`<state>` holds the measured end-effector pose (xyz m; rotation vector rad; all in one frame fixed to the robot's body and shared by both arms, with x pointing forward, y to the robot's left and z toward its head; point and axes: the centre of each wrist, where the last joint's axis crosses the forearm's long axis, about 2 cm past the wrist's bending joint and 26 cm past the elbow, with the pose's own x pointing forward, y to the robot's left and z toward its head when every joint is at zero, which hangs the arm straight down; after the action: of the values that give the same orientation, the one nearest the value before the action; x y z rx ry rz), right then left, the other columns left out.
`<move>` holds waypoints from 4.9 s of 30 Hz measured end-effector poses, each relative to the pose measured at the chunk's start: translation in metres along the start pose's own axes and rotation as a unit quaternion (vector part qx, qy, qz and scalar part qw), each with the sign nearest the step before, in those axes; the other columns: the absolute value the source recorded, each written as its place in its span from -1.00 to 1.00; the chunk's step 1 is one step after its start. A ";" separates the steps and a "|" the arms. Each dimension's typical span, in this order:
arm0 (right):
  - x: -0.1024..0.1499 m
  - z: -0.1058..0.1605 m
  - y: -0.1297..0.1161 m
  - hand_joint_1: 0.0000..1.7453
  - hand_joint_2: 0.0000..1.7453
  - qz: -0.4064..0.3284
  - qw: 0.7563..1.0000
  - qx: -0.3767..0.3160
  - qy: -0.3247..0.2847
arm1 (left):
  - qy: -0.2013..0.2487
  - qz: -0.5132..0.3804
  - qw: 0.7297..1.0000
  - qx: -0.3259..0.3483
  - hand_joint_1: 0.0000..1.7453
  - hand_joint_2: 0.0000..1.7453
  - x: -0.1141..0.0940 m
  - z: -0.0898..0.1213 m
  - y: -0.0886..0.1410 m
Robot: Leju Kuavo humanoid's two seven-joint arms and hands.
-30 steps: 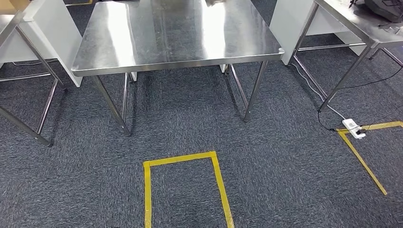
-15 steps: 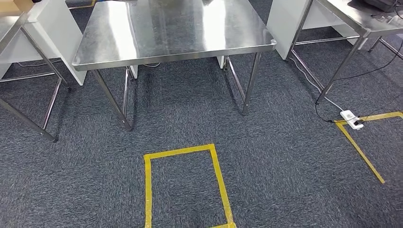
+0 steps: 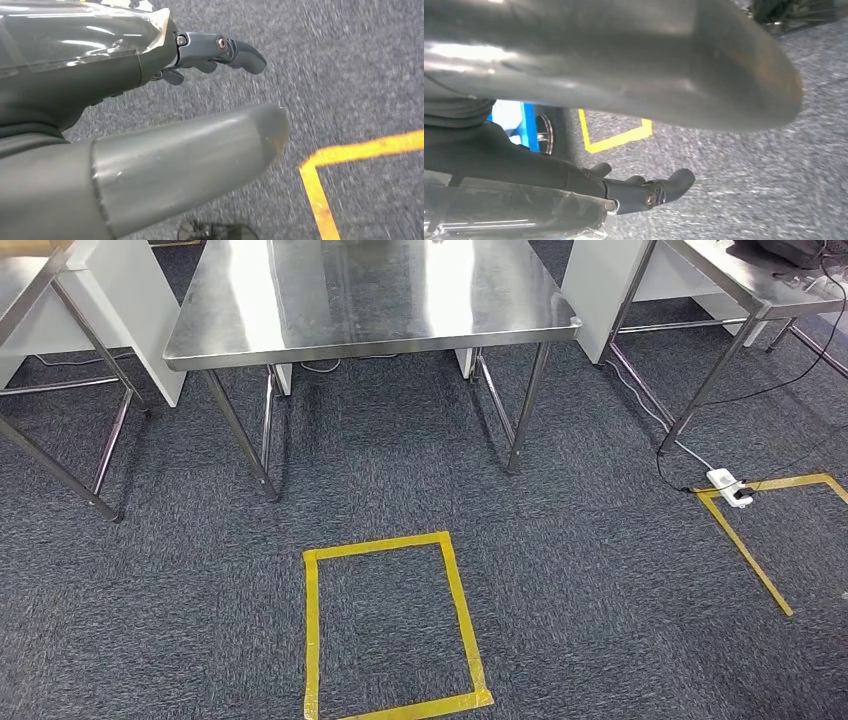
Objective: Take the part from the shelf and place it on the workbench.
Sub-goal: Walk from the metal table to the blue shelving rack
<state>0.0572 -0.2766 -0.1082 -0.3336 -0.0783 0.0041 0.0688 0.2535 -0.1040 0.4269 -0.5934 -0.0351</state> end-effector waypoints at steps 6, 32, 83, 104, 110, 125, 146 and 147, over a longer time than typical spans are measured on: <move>-0.001 -0.002 -0.004 -1.00 -1.00 0.004 1.000 -0.001 0.001 | 0.000 0.002 1.000 -0.002 -1.00 -1.00 0.000 0.001 -0.002; 0.001 0.000 0.000 -1.00 -1.00 0.010 1.000 0.009 -0.008 | 0.005 -0.007 1.000 0.019 -1.00 -1.00 -0.006 0.001 0.004; -0.003 -0.001 -0.001 -1.00 -1.00 -0.021 0.999 0.023 0.008 | -0.001 -0.019 1.000 0.014 -1.00 -1.00 -0.007 0.003 0.002; -0.004 -0.001 -0.001 -1.00 -1.00 -0.023 0.999 0.029 0.009 | -0.009 -0.020 1.000 0.010 -1.00 -1.00 -0.005 0.004 -0.001; -0.004 -0.001 -0.002 -1.00 -1.00 -0.023 0.999 0.028 0.010 | -0.011 -0.020 1.000 0.010 -1.00 -1.00 -0.004 0.003 -0.001; -0.005 -0.001 0.001 -1.00 -1.00 -0.023 0.999 0.031 0.011 | -0.009 -0.022 1.000 0.012 -1.00 -1.00 -0.006 0.003 0.001; -0.007 -0.001 -0.001 -1.00 -1.00 -0.023 0.999 0.031 0.014 | -0.010 -0.022 1.000 0.011 -1.00 -1.00 -0.007 0.005 0.000; -0.007 -0.001 -0.001 -1.00 -1.00 -0.023 0.999 0.031 0.014 | -0.010 -0.022 1.000 0.011 -1.00 -1.00 -0.007 0.005 0.000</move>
<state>0.0499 -0.2781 -0.1097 -0.2697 -0.0584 -0.0426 0.0602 0.2525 -0.1048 0.4619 -0.6052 -0.0749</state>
